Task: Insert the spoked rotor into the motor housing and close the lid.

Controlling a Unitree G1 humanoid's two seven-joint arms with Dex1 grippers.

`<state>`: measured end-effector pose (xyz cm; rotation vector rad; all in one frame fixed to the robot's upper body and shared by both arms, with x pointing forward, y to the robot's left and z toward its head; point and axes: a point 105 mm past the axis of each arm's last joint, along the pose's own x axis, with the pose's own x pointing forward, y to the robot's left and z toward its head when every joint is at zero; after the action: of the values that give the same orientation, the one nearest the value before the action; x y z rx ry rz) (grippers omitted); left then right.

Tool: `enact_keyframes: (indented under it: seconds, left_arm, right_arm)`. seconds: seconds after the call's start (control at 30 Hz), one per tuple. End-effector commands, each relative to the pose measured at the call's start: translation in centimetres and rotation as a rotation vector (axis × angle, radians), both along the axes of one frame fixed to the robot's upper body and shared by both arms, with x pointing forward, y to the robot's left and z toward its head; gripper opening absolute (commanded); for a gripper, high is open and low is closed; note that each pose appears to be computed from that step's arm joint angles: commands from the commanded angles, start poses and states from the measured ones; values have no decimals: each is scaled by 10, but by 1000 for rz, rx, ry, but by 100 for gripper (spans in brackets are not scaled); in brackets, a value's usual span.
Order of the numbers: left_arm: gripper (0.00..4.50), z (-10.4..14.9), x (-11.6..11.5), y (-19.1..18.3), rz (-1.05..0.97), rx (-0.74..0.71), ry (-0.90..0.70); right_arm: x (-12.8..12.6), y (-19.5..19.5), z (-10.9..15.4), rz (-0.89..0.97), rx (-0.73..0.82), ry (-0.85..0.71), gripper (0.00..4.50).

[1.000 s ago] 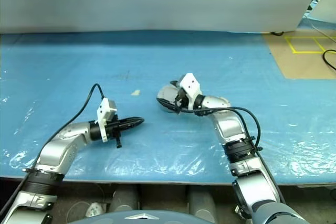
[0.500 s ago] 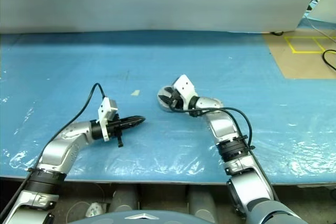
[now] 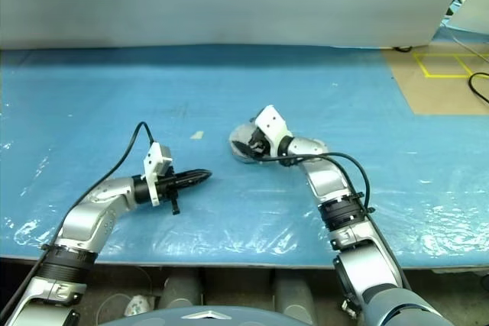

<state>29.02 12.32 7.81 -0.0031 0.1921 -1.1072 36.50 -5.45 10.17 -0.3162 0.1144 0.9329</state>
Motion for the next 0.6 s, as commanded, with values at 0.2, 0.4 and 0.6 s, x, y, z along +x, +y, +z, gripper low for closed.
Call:
enact_keyframes:
  seconds: [0.2, 0.4, 0.6]
  left_arm:
    - [0, 9, 0, -3, -12, -5, -46]
    - [0, 10, 1, -3, -14, -3, -48]
    - [0, 10, 2, -5, -19, -2, -47]
  right_arm:
    - [0, -1, -7, -19, -33, 24, 428]
    - [3, -2, -7, -40, -43, 19, 300]
    - [5, -2, -7, -60, -61, 20, 300]
